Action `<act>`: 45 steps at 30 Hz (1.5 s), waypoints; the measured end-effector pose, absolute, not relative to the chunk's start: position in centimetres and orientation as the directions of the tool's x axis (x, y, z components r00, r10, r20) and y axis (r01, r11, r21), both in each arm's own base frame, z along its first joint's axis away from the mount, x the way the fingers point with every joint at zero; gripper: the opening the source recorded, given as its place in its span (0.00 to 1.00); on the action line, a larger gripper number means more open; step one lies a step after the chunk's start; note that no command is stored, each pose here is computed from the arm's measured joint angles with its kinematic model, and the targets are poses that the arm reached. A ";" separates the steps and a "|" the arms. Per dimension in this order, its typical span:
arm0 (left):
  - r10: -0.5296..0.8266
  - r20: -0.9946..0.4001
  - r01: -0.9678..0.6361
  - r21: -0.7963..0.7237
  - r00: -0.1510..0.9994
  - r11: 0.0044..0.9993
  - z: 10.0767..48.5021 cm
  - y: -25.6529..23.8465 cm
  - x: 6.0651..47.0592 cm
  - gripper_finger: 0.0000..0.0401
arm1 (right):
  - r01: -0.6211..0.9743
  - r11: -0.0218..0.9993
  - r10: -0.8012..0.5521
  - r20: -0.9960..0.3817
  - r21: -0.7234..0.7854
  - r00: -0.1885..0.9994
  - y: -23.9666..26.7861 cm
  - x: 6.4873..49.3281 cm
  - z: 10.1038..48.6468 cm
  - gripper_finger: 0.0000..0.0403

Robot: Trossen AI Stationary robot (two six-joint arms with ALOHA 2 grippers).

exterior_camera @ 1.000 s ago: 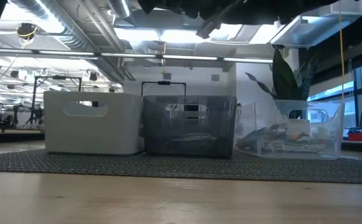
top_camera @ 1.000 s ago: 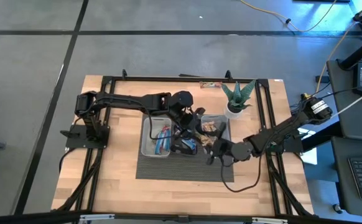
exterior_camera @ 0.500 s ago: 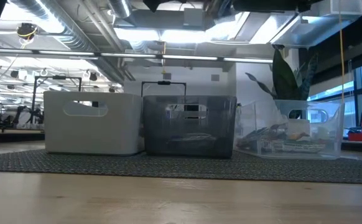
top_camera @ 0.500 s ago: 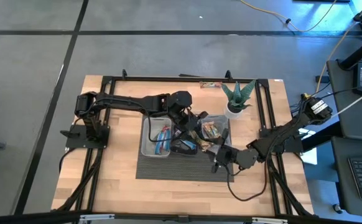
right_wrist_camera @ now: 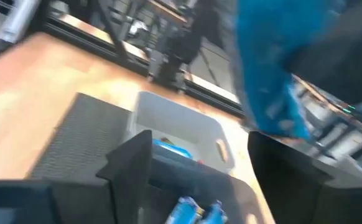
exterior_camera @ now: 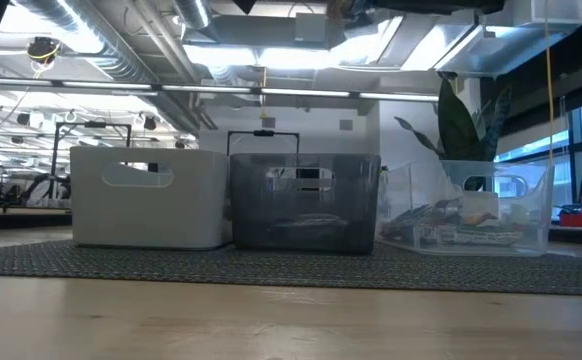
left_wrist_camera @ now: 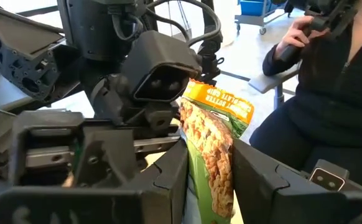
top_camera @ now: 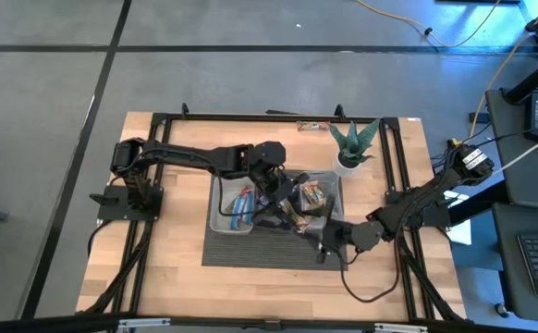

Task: Pick and place Granola Bars by type
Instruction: Put the orange granola bar into the transparent bin

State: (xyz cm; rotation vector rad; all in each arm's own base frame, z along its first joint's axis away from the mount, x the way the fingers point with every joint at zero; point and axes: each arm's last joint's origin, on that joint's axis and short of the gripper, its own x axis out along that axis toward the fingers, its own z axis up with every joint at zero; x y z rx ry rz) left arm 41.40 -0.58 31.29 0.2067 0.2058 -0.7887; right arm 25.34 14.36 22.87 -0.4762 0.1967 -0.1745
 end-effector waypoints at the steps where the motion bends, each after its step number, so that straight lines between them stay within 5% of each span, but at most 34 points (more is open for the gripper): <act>1: -0.679 -0.259 0.719 0.108 0.687 0.686 31.3 -0.6 41.4 0.25 | 0.100 0.879 -0.189 -0.147 -0.467 0.971 14.4 25.4 22.9 0.67; 4: -0.679 -0.250 0.718 0.118 0.690 0.686 31.4 -0.6 41.4 0.25 | 0.073 0.874 -0.162 -0.145 -0.480 0.976 14.5 25.4 23.0 0.71; 10: -0.679 -0.247 0.717 0.121 0.691 0.686 31.4 -0.6 41.5 0.25 | 0.262 0.871 -0.323 -0.084 -0.415 0.943 13.7 25.6 23.6 0.70; 23: -0.684 -0.221 0.719 0.170 0.695 0.674 31.8 -0.7 41.5 0.25 | 0.190 0.932 -0.195 0.013 -0.308 0.981 13.0 26.4 24.8 0.64; 45: -0.692 -0.212 0.724 0.181 0.690 0.666 32.0 -1.0 41.5 0.25 | 0.094 0.930 -0.083 0.047 -0.355 0.995 13.0 26.6 25.2 0.48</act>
